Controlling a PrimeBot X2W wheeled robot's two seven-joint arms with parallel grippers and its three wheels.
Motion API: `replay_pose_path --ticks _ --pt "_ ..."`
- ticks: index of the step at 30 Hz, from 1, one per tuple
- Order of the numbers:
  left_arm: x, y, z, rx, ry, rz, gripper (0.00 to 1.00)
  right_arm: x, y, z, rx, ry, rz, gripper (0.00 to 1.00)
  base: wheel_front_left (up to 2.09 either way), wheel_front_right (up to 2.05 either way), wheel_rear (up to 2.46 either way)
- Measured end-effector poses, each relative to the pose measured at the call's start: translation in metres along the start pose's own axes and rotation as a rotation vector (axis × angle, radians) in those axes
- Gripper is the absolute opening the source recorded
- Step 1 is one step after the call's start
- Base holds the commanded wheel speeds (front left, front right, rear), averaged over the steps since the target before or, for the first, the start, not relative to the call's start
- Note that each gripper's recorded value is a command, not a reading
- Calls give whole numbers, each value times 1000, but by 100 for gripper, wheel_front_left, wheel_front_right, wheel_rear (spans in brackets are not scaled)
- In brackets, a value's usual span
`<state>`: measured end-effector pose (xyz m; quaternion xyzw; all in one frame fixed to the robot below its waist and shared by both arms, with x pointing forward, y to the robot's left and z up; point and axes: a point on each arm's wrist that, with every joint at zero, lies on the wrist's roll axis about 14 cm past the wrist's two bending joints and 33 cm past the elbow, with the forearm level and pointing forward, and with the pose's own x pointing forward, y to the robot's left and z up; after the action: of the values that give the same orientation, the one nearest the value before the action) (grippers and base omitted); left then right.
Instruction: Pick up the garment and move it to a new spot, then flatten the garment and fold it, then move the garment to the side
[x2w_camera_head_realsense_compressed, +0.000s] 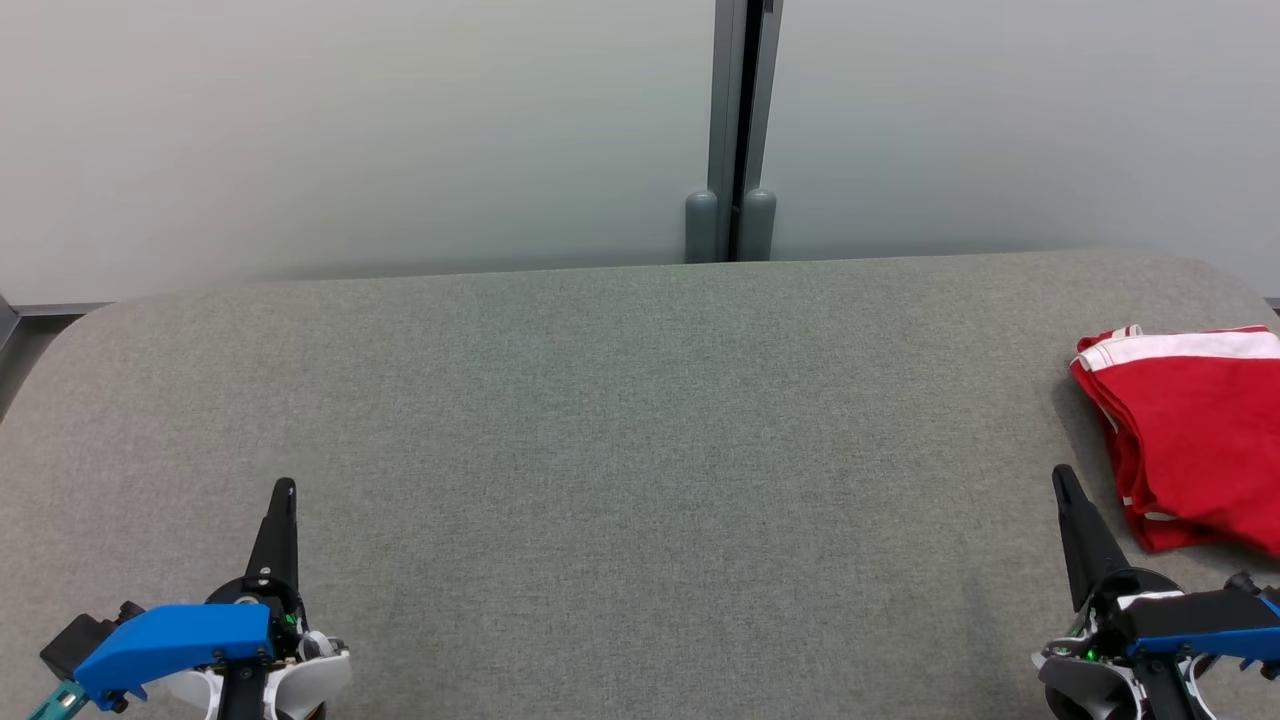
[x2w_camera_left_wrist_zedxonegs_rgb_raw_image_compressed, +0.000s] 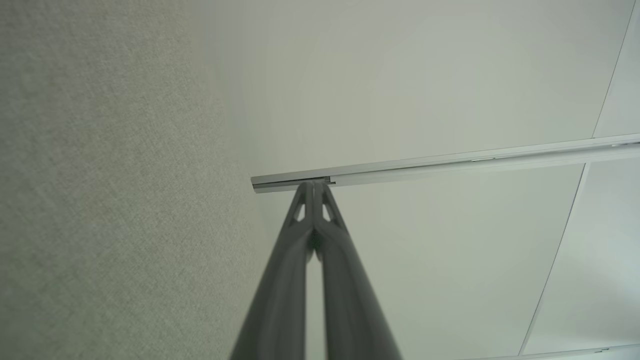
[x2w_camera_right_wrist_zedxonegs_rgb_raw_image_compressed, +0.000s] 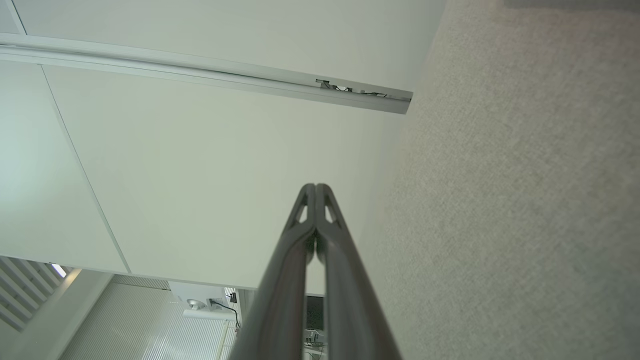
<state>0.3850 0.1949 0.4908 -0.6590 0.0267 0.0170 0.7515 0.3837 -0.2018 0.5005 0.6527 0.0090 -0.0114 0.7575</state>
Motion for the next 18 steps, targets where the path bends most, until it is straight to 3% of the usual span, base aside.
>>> replay_pose_path --ticks 18 --pt "1 -10 6 -112 -13 -38 0 3 3 -1 125 3 16 0 0 0 0"
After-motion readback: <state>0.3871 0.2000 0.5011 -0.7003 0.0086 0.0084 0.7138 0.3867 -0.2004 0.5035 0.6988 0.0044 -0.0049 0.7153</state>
